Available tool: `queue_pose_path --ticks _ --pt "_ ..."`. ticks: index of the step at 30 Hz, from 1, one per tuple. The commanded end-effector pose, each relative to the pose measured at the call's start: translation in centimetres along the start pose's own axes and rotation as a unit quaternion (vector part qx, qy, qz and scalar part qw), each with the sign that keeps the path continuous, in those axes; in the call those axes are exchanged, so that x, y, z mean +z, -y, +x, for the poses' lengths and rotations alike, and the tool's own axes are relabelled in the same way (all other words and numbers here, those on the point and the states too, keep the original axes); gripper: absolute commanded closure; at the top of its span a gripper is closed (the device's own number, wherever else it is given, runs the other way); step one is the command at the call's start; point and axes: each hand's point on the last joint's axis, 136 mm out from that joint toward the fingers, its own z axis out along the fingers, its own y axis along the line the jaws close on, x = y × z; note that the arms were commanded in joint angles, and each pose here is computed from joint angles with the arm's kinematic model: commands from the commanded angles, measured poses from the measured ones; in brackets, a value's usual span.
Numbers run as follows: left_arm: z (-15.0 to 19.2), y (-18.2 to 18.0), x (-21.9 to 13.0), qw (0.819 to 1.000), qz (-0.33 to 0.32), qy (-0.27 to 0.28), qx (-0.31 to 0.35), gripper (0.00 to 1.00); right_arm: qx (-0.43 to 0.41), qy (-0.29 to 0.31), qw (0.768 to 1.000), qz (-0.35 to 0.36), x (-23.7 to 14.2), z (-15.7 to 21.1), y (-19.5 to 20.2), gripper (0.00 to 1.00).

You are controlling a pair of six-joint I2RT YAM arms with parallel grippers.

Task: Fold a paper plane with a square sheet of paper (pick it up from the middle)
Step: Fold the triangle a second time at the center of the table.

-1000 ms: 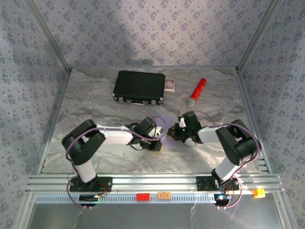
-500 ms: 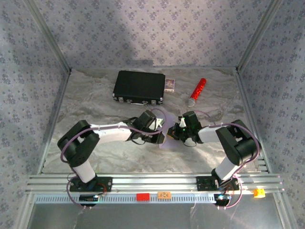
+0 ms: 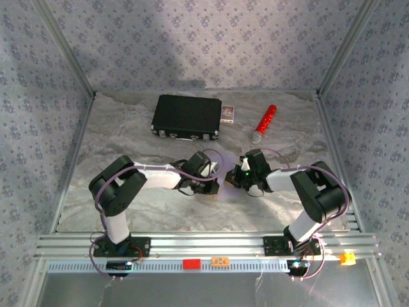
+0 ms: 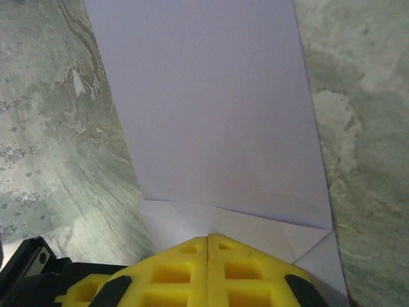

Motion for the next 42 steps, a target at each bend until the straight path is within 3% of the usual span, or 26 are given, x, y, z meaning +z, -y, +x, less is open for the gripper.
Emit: queue_pose_path --ticks 1,8,14,34,42 --pt "2.6 -2.7 0.2 0.998 -0.041 -0.034 -0.023 1.0 -0.002 0.01 1.0 0.01 -0.7 -0.5 -0.3 0.95" --pt "2.9 -2.7 0.5 0.998 -0.041 -0.045 -0.019 1.0 -0.034 -0.013 0.999 -0.007 -0.4 0.9 -2.3 0.95" --pt "2.8 -3.0 0.5 0.998 -0.048 -0.044 -0.021 1.0 -0.012 -0.038 0.998 0.047 0.9 2.5 1.1 0.96" --pt "3.1 -4.1 0.8 0.995 -0.073 -0.054 -0.031 1.0 0.033 0.037 0.998 0.029 -1.9 -3.7 3.7 0.95" --pt "3.0 -4.0 0.8 0.996 -0.072 -0.052 -0.03 1.0 0.009 0.054 0.998 0.013 -3.0 -4.8 1.6 0.95"
